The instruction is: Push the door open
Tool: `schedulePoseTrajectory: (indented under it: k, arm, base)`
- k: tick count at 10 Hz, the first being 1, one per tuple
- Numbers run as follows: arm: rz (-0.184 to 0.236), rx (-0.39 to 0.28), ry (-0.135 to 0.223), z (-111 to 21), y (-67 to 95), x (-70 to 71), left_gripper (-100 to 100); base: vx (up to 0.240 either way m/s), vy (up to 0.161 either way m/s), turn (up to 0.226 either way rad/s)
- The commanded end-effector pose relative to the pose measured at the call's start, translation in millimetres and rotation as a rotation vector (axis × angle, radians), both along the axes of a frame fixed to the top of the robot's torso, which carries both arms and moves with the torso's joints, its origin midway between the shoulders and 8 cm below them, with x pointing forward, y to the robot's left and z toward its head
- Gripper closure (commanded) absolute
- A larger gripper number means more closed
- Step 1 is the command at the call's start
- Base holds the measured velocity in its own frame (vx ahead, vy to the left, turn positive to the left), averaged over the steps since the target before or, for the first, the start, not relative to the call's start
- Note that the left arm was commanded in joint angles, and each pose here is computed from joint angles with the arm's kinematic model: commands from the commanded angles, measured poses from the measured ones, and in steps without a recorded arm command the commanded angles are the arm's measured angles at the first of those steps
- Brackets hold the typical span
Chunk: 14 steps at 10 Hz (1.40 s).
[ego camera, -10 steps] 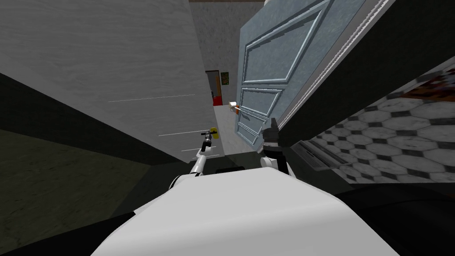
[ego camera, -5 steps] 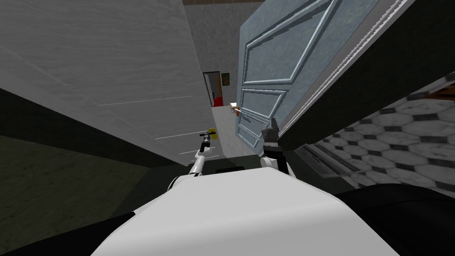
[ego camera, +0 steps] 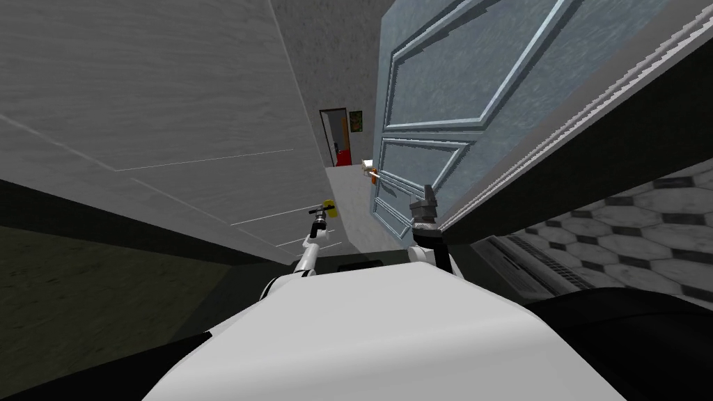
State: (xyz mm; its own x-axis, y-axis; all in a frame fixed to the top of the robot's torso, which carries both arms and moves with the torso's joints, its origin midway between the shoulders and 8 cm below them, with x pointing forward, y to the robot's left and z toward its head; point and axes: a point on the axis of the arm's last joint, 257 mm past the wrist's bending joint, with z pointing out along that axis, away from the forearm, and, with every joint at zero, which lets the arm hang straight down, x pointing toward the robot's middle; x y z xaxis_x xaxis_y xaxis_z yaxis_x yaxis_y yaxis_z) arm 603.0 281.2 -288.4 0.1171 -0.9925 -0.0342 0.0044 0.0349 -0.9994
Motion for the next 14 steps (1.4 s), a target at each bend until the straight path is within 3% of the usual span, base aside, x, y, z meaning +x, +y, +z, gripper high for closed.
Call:
schedulePoseTrajectory:
  k: [1, 7, 14]
  arm:
    - [0.039, 0.012, -0.014, 4.9, 25.6, 0.1, 100]
    - [0.116, 0.006, -0.012, 4.7, 62.1, -5.1, 100]
    - [0.186, -0.018, -0.004, -0.1, 87.9, -12.6, 100]
  base:
    - [0.232, -0.096, 0.096]
    - [0.176, -0.093, 0.096]
    - [0.171, -0.089, 0.081]
